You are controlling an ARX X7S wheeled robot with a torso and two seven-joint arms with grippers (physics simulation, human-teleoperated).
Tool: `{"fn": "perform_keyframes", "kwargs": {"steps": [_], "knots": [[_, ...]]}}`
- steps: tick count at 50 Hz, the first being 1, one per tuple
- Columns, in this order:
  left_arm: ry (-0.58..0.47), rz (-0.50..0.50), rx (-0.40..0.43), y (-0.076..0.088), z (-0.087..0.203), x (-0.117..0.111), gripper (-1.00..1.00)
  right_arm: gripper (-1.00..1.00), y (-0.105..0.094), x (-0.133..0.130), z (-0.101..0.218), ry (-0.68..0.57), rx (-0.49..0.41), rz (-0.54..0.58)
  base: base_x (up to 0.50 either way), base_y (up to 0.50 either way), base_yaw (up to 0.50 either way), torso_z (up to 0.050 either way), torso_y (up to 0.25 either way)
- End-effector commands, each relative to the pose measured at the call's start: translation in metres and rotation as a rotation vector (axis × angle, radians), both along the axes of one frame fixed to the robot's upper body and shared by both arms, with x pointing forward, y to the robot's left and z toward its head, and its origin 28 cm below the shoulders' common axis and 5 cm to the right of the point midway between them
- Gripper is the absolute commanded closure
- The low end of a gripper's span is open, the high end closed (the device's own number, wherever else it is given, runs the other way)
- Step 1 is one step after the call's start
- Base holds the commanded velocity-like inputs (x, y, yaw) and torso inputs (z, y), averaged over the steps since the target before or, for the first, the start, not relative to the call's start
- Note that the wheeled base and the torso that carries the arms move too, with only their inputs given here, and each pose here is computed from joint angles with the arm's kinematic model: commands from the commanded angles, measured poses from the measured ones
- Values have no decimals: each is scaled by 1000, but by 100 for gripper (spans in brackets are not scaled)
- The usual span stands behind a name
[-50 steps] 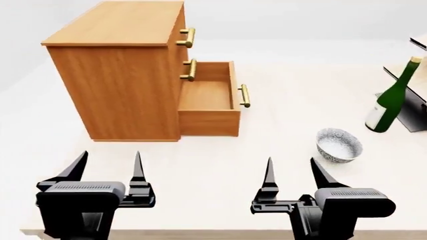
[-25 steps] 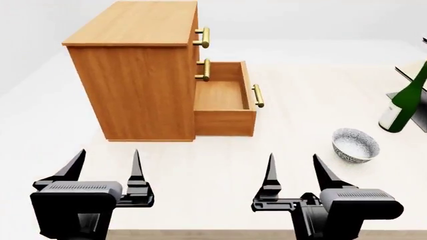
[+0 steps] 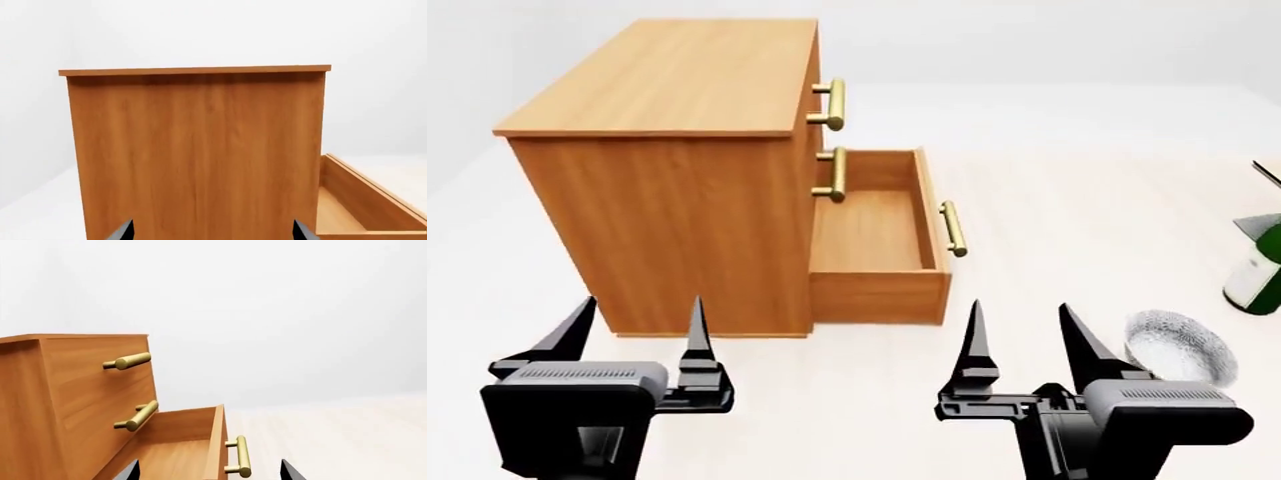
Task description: Put the bowl on top of the cabinet.
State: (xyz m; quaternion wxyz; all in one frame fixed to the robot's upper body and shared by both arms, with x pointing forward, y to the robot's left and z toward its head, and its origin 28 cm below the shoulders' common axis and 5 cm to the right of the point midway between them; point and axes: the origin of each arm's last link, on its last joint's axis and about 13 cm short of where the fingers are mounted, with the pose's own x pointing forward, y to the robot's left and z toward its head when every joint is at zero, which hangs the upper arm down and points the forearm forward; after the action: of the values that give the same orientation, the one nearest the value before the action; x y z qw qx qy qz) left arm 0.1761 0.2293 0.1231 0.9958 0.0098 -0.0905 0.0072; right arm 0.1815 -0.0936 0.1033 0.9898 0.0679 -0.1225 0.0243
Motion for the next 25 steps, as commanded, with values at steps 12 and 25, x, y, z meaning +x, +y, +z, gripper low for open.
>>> {"fn": "perform_keyframes", "kwargs": {"steps": [12, 25], "knots": [[-7, -1, -2, 0, 1, 0, -100, -100, 1, -1, 0, -12, -3, 4, 157, 75, 0, 0, 1], [-7, -1, -2, 0, 2, -1, -100, -100, 0, 0, 1, -18, 0, -10, 0, 205, 0, 0, 0]]}}
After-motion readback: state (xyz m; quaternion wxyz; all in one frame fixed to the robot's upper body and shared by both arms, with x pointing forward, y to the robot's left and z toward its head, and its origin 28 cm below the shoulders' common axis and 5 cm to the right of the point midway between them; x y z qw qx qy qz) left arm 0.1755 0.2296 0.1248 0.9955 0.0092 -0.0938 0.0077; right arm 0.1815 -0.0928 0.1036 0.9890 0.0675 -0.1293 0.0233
